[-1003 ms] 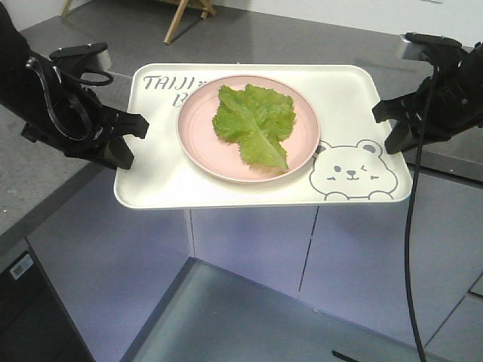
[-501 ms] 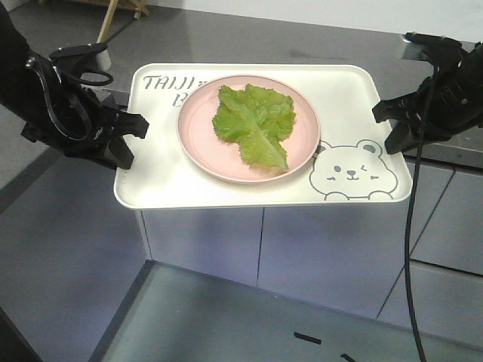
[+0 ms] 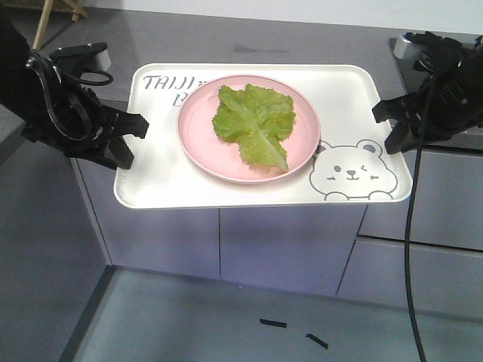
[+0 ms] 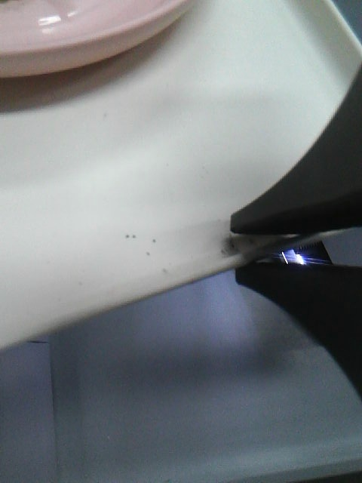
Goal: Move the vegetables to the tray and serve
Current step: 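Hold the tray level with both grippers while the base drives across the kitchen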
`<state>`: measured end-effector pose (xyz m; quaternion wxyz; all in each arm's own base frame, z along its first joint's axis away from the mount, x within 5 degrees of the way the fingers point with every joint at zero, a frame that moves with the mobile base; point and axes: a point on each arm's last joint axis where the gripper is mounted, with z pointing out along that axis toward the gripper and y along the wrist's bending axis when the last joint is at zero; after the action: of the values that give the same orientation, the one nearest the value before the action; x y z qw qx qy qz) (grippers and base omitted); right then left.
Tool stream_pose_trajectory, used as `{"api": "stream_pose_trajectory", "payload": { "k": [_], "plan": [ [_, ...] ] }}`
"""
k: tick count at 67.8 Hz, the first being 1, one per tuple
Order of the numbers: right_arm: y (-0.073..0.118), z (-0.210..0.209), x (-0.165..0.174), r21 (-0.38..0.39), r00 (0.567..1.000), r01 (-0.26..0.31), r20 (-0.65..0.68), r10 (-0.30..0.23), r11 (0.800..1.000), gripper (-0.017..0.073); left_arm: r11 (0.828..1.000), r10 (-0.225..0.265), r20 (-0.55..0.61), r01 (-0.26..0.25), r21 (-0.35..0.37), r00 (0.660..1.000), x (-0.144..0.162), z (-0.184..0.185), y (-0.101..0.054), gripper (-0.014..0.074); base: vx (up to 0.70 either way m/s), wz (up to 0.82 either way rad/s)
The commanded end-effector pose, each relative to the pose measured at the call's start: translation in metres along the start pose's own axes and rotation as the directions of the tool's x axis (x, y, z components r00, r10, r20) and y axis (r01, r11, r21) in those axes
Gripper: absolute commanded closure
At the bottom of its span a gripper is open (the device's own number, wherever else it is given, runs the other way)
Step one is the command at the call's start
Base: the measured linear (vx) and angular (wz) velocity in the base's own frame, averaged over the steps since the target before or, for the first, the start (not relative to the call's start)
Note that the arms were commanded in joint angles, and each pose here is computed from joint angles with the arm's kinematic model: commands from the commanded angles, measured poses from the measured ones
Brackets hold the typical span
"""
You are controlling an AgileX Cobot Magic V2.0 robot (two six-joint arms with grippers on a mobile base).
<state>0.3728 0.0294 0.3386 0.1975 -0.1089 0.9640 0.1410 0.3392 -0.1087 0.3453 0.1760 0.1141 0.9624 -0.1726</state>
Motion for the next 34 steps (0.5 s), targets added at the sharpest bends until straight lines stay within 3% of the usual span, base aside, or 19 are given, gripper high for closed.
{"api": "stream_pose_trajectory", "payload": {
  "k": [1,34],
  "plan": [
    [0.0354,-0.0303,-0.0069,-0.173,0.991,0.035,0.131,-0.012,0.984,0.0565,0.977,0.011,0.133,-0.039,0.210,0.991,-0.0042,-0.0284,-0.0389,0.0599,-0.07,-0.27],
    [0.0354,-0.0303,-0.0069,-0.173,0.991,0.035,0.131,-0.012,0.984,0.0565,0.977,0.011,0.133,-0.039,0.210,0.991,-0.0042,-0.0284,-0.0389,0.0599,-0.06,-0.25]
  ]
}}
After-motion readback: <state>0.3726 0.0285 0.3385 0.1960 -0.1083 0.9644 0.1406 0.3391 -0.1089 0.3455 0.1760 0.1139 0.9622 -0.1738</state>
